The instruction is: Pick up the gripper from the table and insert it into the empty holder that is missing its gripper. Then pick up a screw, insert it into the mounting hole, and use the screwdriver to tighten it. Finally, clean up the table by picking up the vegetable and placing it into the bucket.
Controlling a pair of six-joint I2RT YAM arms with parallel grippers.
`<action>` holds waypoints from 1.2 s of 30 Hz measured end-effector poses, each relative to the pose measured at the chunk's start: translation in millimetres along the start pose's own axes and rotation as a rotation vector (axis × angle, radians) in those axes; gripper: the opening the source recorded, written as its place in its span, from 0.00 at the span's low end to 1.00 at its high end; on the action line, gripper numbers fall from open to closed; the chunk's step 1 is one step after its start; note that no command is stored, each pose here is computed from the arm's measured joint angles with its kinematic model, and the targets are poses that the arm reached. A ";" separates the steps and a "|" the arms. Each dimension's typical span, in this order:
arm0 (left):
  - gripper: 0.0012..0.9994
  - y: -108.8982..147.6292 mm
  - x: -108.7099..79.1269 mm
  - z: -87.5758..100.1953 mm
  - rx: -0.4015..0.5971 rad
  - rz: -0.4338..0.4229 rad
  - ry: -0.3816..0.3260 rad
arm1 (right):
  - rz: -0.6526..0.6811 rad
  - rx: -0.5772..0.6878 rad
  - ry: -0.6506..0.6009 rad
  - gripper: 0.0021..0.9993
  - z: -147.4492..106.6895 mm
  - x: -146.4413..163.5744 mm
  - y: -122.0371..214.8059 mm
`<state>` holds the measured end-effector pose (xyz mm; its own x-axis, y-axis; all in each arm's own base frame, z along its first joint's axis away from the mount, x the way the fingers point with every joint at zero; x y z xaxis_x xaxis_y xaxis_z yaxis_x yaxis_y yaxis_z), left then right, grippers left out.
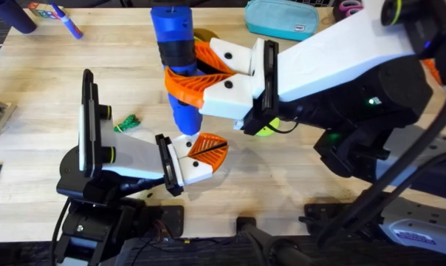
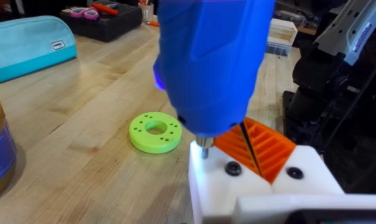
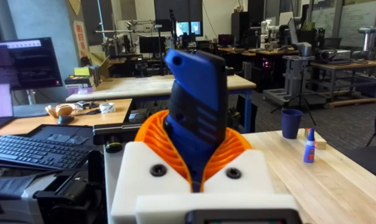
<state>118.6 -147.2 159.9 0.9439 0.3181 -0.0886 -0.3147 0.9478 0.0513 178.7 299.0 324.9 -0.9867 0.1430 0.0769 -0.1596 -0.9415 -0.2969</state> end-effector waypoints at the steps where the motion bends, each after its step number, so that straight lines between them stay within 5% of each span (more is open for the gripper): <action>1: 0.01 0.0 -0.1 0.1 0.000 0.000 0.001 | -0.002 0.006 -0.004 0.04 -1.4 -0.5 0.1; 15: 0.01 0.0 -0.3 0.1 0.000 -0.002 0.007 | -0.003 -0.015 0.008 0.04 2.1 0.0 0.7; 22: 0.01 0.0 -0.4 0.0 0.000 -0.003 0.007 | 0.035 -0.121 0.026 0.04 24.9 8.4 2.7; 36: 0.01 0.0 -0.4 0.1 0.000 -0.003 0.007 | 0.122 -0.055 -0.028 0.04 13.1 19.4 2.7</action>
<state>118.2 -147.3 160.0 0.9440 0.3158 -0.0957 -0.3122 0.9487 0.0507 159.5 295.3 338.1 -0.9978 0.0194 0.0632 -0.0408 -0.9331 -0.3573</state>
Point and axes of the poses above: each hand's point on the last joint's axis, 136 mm out from that joint toward the fingers, its own y axis back along the fingers, its own x axis along the line the jaws close on, z = x × y, the point moved 3 cm from there along y, back along the fingers, and after that the axes turned 3 degrees about -y, right-handed, at the moved point
